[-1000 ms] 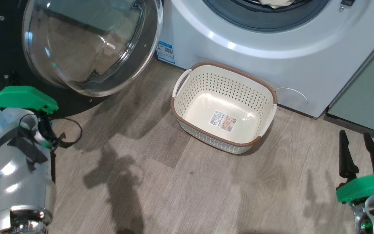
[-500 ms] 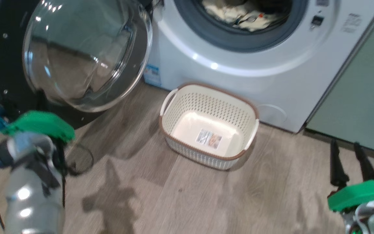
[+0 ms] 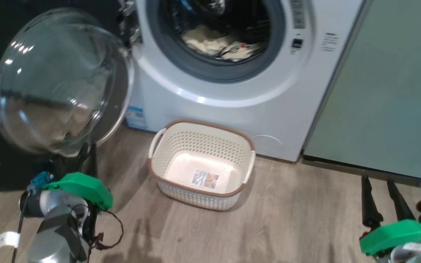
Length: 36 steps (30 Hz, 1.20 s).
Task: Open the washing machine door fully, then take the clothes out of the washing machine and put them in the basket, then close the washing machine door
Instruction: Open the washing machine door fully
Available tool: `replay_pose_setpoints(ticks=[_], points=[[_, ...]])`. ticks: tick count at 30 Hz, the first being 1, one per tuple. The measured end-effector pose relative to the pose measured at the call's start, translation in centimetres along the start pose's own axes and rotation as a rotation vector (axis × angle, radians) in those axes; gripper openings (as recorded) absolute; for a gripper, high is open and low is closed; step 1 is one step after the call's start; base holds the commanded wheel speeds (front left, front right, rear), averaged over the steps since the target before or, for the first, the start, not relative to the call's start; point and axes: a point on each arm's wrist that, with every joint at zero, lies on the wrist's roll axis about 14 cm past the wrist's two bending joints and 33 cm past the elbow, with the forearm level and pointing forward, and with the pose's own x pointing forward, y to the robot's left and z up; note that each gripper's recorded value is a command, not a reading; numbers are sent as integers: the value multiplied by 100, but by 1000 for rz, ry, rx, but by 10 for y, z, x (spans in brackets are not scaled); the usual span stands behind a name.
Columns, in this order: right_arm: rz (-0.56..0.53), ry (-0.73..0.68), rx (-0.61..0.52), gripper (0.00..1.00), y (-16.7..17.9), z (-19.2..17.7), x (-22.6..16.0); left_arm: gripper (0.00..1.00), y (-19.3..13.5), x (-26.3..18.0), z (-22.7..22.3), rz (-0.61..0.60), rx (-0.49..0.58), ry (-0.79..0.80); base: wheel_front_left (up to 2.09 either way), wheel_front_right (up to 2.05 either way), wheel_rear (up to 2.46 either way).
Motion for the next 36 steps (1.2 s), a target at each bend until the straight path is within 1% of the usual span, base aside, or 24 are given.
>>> replay_pose_setpoints(ticks=[2, 3, 4, 7, 10, 14, 16, 21, 24, 25, 31, 36], points=[[-23, -6, 2, 100, -6, 1, -9, 49, -12, 2, 0, -38, 8, 0, 0, 0, 0], [-36, -9, 3, 100, -10, 2, -13, 87, -20, 2, 0, -65, 17, -2, 0, 0, 0], [-49, -12, 4, 100, -14, 2, -17, 100, -28, 3, 1, -87, 20, -6, 0, 0, 0], [-86, -29, 5, 100, -24, 7, -29, 100, -53, 5, 5, -166, 18, -19, 0, 0, 0], [-118, -59, 4, 100, -34, 16, -37, 100, -75, 5, 4, -243, 39, -16, 0, 0, 0], [-157, -88, -1, 100, -45, 24, -50, 100, -90, 3, -3, -304, 57, 5, 0, 0, 0], [-190, -92, -4, 100, -53, 24, -62, 100, -95, 4, -6, -325, 69, 15, 0, 0, 0], [-227, -101, -14, 100, -63, 25, -75, 100, -98, 9, -5, -324, 67, 13, 0, 0, 0], [-246, -119, -16, 100, -68, 31, -79, 100, -97, 7, -13, -319, 78, 34, 0, 0, 0], [-249, -121, -21, 100, -69, 31, -80, 100, -97, 6, -16, -320, 87, 43, 0, 0, 0], [-270, -119, -24, 100, -74, 30, -87, 100, -93, 3, -16, -285, 58, 36, 0, 0, 0], [-274, -128, -29, 100, -74, 32, -86, 100, -86, -2, -20, -265, 63, 41, 0, 0, 0]])
